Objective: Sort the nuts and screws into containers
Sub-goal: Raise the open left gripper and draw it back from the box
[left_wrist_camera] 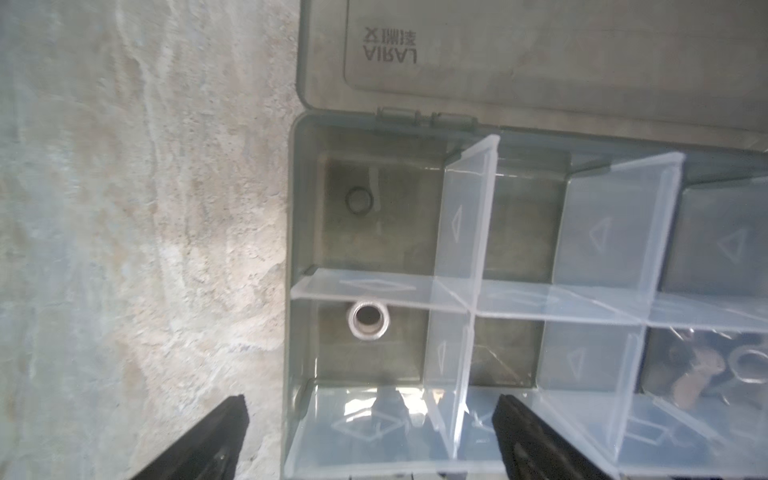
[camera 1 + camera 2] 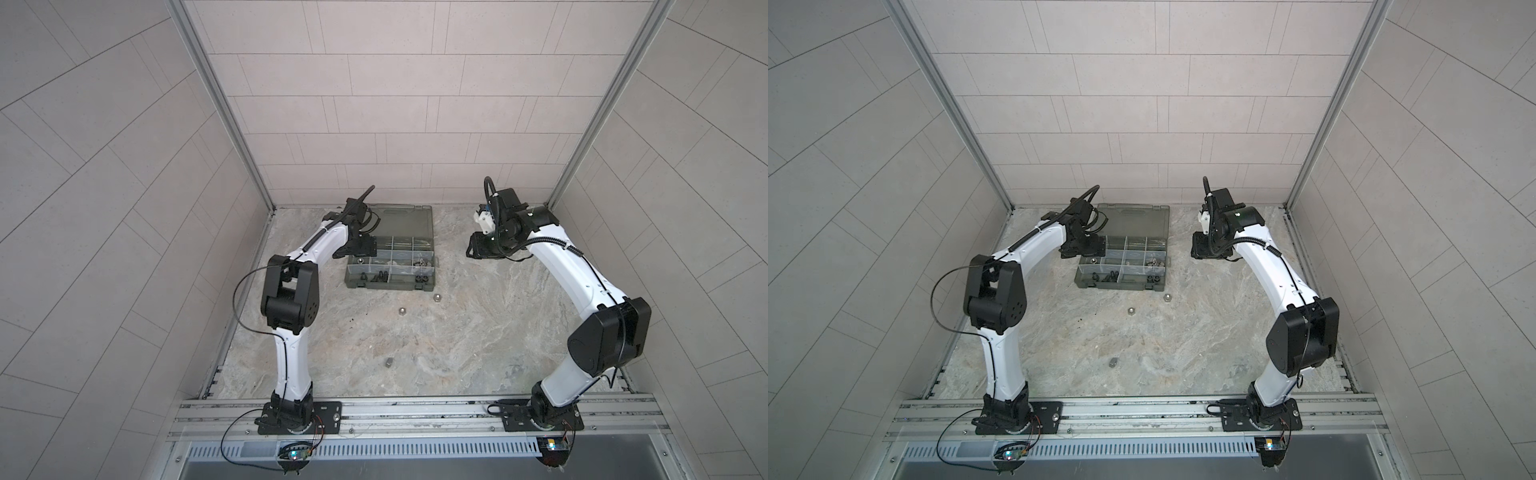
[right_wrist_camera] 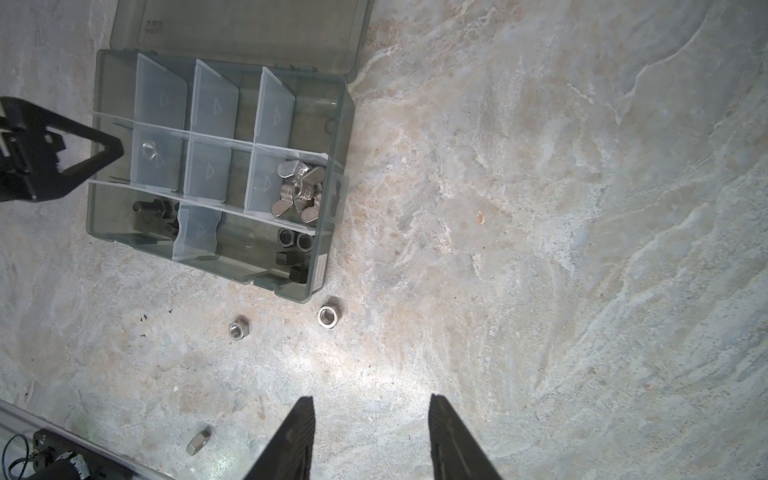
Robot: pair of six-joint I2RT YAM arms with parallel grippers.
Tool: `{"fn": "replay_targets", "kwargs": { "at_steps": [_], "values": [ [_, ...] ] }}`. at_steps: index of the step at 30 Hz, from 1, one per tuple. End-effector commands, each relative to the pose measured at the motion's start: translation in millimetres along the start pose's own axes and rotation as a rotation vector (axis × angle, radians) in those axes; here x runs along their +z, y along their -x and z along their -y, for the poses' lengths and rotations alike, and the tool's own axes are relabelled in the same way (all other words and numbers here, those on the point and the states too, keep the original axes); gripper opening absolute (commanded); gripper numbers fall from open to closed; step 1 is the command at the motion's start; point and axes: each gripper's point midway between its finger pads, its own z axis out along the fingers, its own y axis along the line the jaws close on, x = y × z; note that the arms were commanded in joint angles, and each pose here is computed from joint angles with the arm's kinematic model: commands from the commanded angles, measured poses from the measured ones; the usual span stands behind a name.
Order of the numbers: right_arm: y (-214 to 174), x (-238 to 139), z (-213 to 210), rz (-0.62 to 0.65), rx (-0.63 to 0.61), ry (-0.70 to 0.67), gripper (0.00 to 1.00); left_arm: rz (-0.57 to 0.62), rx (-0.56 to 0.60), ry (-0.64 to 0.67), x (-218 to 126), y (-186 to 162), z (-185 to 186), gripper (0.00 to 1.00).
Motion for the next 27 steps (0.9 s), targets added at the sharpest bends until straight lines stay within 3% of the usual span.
{"fn": "replay_targets", "kwargs": {
  "at_steps": [1, 8, 18, 22, 27],
  "values": [
    [2.3, -12.1, 0.0, 0.022, -0.008, -0.004, 0.46, 0.274, 0.029, -0.038, -71.1, 40.4, 4.6, 0.99],
    [4.4, -19.6, -5.5, 0.049, 0.001, 0.025, 0.47, 0.482, 0.062, -0.046, -139.2, 58.0, -0.1, 1.0],
    [-3.5, -31.8, -9.8, 0.082, -0.003, 0.05, 0.48, 0.701, 0.027, -0.198, -211.3, 27.4, 3.1, 1.0],
    [-10.7, -33.6, -11.3, 0.095, -0.007, 0.065, 0.49, 0.694, -0.031, -0.183, -214.7, 13.2, -7.0, 1.0],
    [-15.7, -37.4, -12.1, 0.108, -0.014, 0.068, 0.49, 0.57, -0.018, -0.236, -192.5, -2.4, 3.1, 1.0]
  ]
}}
